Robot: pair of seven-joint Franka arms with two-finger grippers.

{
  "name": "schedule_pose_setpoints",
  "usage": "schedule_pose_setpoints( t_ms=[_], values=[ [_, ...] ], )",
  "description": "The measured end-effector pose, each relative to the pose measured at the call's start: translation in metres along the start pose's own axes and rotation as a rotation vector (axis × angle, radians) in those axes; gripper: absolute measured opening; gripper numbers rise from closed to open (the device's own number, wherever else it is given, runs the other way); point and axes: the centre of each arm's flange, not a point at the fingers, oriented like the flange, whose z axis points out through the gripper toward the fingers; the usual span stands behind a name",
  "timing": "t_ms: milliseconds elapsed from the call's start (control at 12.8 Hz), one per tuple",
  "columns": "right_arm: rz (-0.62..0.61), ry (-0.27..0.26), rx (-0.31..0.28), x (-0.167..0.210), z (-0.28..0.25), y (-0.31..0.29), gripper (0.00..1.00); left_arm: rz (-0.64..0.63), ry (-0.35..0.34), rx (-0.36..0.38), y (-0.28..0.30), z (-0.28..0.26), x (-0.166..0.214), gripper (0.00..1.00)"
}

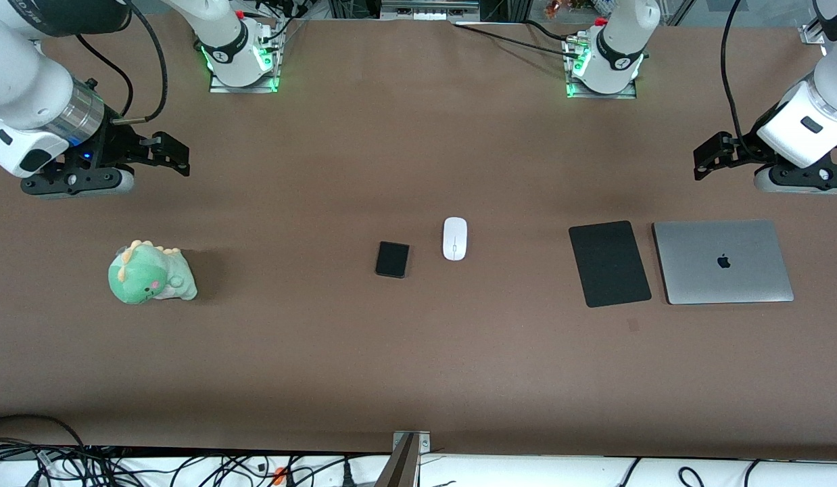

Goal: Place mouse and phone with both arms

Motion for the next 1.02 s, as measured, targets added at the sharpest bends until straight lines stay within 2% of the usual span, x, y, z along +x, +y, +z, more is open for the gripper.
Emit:
schedule_pose_setpoints(
  t_ms=[627,1020],
  values=[
    [-0.001,0.002,0.0,0.0,0.0,0.0,1.0,0.0,-0.004,-0.002,0.0,0.001,0.0,1.0],
    [-0.001,0.003,0.0,0.0,0.0,-0.001,1.0,-0.002,-0.086,-0.067,0.005,0.021,0.003,1.0]
  ],
)
